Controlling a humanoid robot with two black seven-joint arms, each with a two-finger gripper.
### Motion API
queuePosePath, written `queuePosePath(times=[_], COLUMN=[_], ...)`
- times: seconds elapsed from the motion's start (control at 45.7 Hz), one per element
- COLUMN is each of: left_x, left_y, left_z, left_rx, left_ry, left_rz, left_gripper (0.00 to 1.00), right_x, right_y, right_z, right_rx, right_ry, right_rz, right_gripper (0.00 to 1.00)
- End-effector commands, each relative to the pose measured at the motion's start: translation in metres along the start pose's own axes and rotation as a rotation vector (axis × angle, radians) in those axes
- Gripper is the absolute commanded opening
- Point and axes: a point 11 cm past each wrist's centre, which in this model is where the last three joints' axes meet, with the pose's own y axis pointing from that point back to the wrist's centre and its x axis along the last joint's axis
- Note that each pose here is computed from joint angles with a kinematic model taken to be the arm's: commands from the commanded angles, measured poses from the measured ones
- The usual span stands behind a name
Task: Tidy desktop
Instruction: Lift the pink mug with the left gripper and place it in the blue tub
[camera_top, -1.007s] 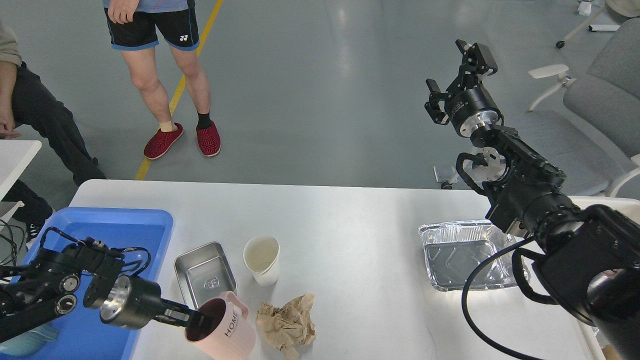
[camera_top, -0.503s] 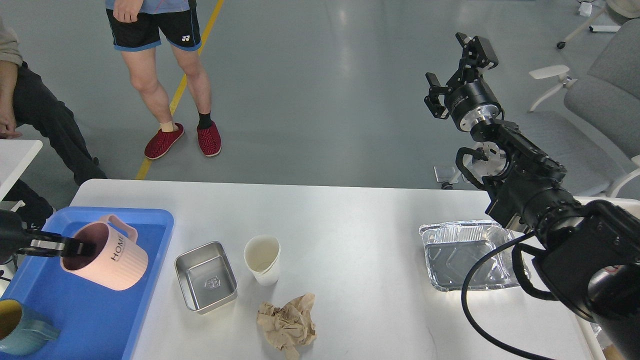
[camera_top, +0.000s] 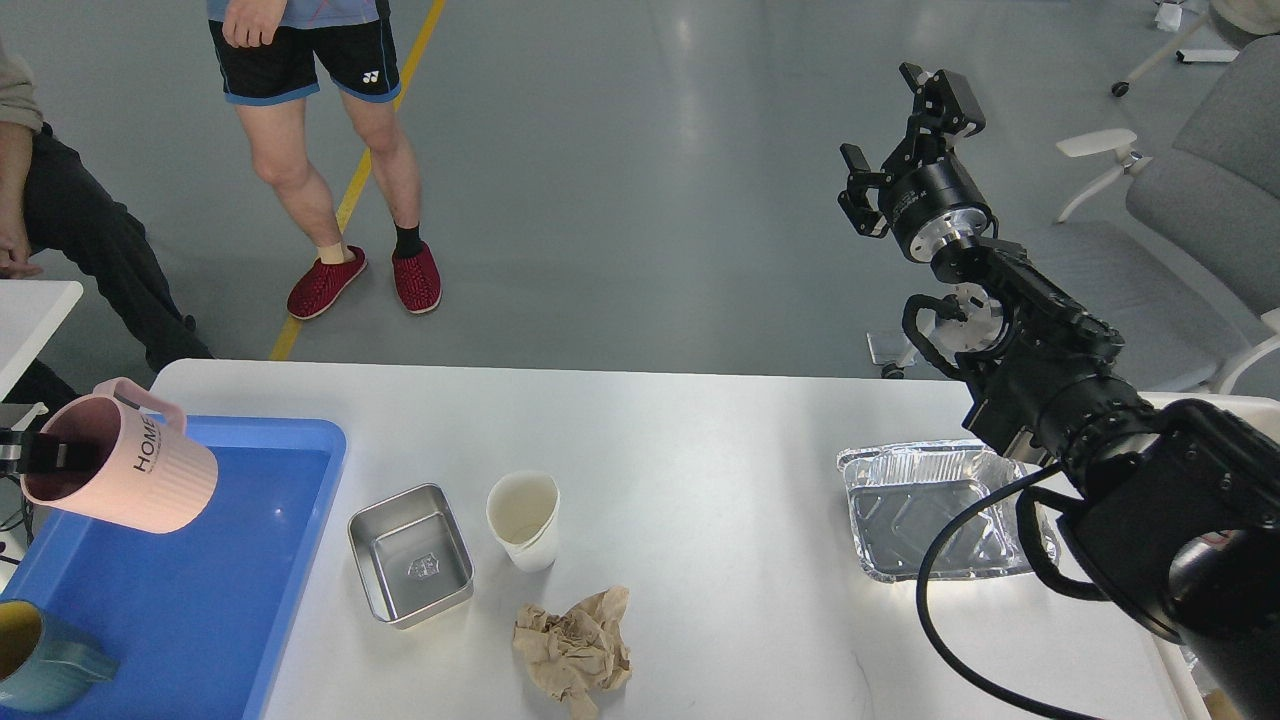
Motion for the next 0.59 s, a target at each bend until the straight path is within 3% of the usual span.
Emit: queuePosePath(times=[0.0, 0.569], left_x=[-0.006, -0.109], left_y=[-0.003, -0.041], left_z=[-0.004, -0.063], left_rx=[0.008, 0.123], left_ry=[0.008, 0.144], left_rz=[-0.011, -0.057], left_gripper=[0.00, 0.00], right_x=[0.000, 0.000], right_y=[0.000, 0.000], right_z=[0.001, 0.001], right_rx=[-0.001, 0.000], right_ry=[-0.001, -0.002], right_rz=[0.000, 0.001], right_gripper=[1.00, 1.00])
